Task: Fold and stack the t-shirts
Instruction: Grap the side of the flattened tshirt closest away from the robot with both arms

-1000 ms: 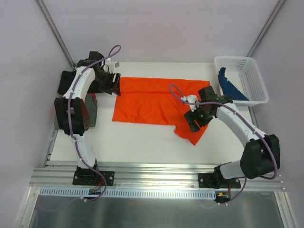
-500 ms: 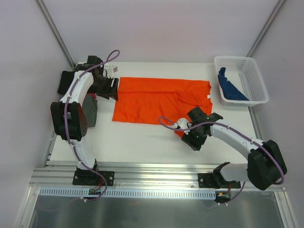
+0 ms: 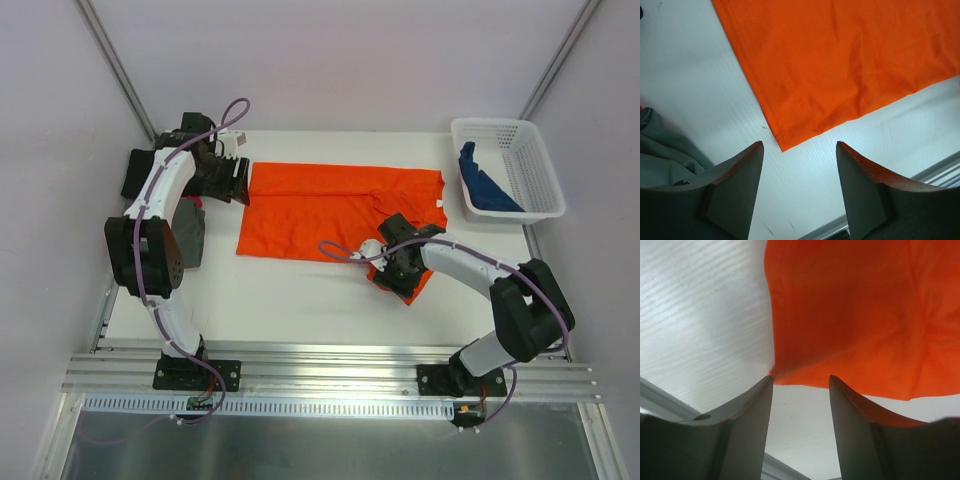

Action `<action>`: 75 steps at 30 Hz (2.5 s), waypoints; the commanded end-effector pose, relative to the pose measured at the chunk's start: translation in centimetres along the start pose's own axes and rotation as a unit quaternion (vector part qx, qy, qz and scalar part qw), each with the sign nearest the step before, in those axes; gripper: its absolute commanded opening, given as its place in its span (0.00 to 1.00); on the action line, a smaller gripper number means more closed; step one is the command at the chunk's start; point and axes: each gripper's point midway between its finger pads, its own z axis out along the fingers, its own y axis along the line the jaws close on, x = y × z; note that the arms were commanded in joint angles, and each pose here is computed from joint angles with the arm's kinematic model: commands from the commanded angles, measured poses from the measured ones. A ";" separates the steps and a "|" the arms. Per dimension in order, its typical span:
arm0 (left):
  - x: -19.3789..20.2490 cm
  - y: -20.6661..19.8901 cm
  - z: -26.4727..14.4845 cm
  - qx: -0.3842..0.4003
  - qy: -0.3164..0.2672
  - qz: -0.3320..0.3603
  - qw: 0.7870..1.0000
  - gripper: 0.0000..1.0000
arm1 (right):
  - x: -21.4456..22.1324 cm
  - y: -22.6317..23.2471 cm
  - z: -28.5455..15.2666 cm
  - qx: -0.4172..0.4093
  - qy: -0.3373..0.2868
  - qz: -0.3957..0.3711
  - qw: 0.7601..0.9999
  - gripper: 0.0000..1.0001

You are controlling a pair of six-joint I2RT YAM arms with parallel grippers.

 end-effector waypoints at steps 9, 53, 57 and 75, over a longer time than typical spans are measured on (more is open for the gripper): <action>-3.3 0.4 -1.5 0.011 -0.045 0.000 0.999 0.60 | -1.5 0.5 -0.8 0.001 -0.010 -0.037 0.999 0.52; 3.1 -0.5 -1.3 0.036 0.008 -0.060 0.998 0.59 | 0.0 -1.1 -2.5 0.066 -0.003 -0.085 0.994 0.01; 6.6 -1.5 -0.5 0.058 0.045 -0.092 0.993 0.56 | -0.3 -2.0 -3.2 0.084 -0.015 -0.082 0.993 0.01; 9.2 -0.6 4.1 0.131 0.129 -0.209 0.960 0.54 | -0.1 -3.9 -3.5 0.100 -0.025 -0.050 0.993 0.01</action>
